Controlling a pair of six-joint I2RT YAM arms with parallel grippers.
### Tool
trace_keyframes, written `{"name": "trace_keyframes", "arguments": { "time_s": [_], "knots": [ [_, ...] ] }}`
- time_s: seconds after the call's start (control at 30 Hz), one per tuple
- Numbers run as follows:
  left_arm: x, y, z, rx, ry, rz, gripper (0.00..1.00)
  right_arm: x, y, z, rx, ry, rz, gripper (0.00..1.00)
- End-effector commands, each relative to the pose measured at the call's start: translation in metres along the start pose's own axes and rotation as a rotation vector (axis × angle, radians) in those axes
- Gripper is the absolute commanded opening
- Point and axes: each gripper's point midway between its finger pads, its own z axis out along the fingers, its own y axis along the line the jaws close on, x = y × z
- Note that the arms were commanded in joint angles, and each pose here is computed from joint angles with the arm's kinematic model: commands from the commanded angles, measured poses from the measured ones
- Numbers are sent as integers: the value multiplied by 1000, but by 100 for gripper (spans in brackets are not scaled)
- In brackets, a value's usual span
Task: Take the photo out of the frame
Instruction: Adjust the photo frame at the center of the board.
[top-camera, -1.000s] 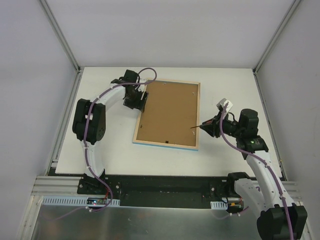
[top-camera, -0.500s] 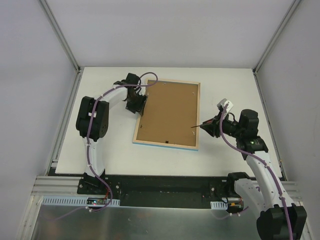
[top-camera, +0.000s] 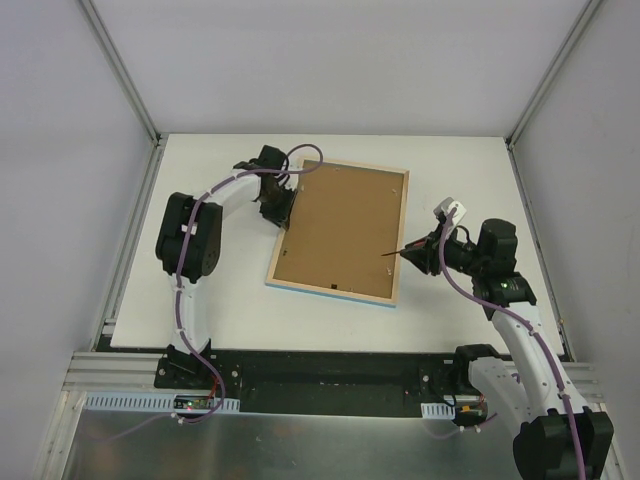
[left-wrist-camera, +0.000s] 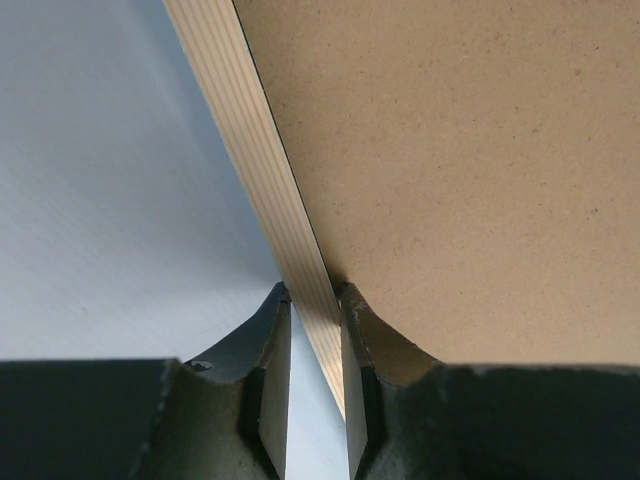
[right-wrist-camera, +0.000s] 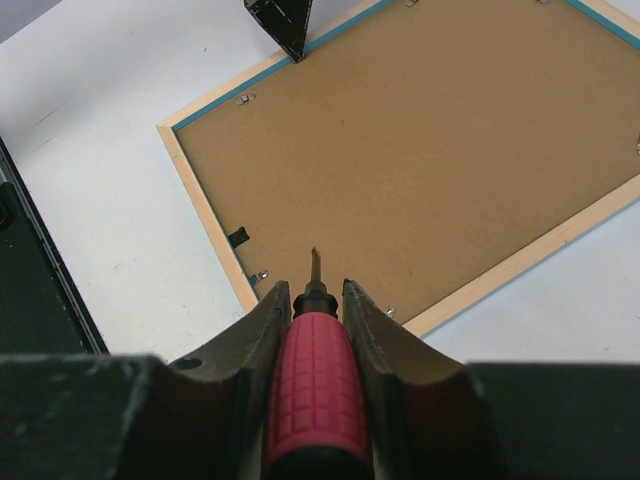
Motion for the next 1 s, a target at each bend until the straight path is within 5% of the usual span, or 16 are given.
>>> {"name": "trace_keyframes", "arguments": {
  "time_s": [0.0,0.5,0.6,0.77,0.97],
  "knots": [
    [-5,-31,8,71,12,110,8,-14,3,-1,-23,-51,-64,1],
    [-81,-51,27,5,-96,267,6,-10,1,1,-23,-40,-53,1],
    [-90,-52,30,-27,-109,291,19,-10,1,1,-23,-42,-55,1],
    [-98,-57,16,-30,-140,280,53,-8,1,2,-30,-36,-49,1],
    [-95,-69,-14,0,-172,260,65,-11,2,0,-28,-47,-60,1]
  ]
}}
